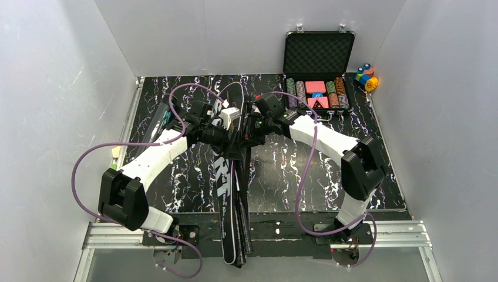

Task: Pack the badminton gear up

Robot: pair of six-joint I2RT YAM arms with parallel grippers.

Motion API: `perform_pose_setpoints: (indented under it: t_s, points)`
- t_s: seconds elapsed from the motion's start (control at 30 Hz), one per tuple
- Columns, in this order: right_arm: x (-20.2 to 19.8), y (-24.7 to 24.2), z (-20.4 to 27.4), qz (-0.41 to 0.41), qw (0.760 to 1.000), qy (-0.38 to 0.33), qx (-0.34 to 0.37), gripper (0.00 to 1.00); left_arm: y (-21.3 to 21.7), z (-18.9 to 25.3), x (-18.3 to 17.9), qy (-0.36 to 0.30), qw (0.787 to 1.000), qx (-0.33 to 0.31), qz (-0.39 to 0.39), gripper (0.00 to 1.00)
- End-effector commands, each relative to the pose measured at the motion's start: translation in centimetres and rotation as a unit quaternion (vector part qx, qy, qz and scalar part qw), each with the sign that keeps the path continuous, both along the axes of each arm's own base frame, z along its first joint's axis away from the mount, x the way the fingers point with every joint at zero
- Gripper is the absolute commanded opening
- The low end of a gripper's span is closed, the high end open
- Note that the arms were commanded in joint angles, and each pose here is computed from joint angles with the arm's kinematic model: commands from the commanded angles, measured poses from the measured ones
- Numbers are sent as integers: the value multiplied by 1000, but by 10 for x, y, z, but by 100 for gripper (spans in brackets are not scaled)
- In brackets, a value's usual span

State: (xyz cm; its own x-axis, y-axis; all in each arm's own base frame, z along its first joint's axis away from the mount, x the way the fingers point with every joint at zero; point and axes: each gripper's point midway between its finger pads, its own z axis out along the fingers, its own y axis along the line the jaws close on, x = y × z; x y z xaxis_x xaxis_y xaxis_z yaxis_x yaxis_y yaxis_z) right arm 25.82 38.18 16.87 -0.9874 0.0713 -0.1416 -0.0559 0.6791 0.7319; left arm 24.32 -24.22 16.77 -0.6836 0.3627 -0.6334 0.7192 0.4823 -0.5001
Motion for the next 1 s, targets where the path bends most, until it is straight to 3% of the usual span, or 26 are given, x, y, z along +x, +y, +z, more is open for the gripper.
perform_pose_setpoints:
  t_s: [0.0,0.3,0.5,0.63,0.77,0.9,0.97]
  points:
    - [-11,17,62,3,998,-24,55,1,-21,20,-5,-14,999,-21,-29,64]
    - [-17,9,85,-34,997,-29,59,1,-7,-1,21,-73,993,81,33,64]
    - [-26,17,121,-37,993,-49,96,1,-4,3,21,-93,989,105,36,63]
    - [-31,16,136,-36,993,-68,94,1,-5,12,20,-100,989,101,28,52]
    - [-29,10,118,-49,994,-66,68,1,-4,13,15,-96,990,99,25,41]
    - [-25,8,98,-58,996,-59,45,1,-8,22,7,-99,991,84,17,52]
    - [-25,10,99,-55,996,-60,46,1,-10,25,3,-96,992,75,7,51]
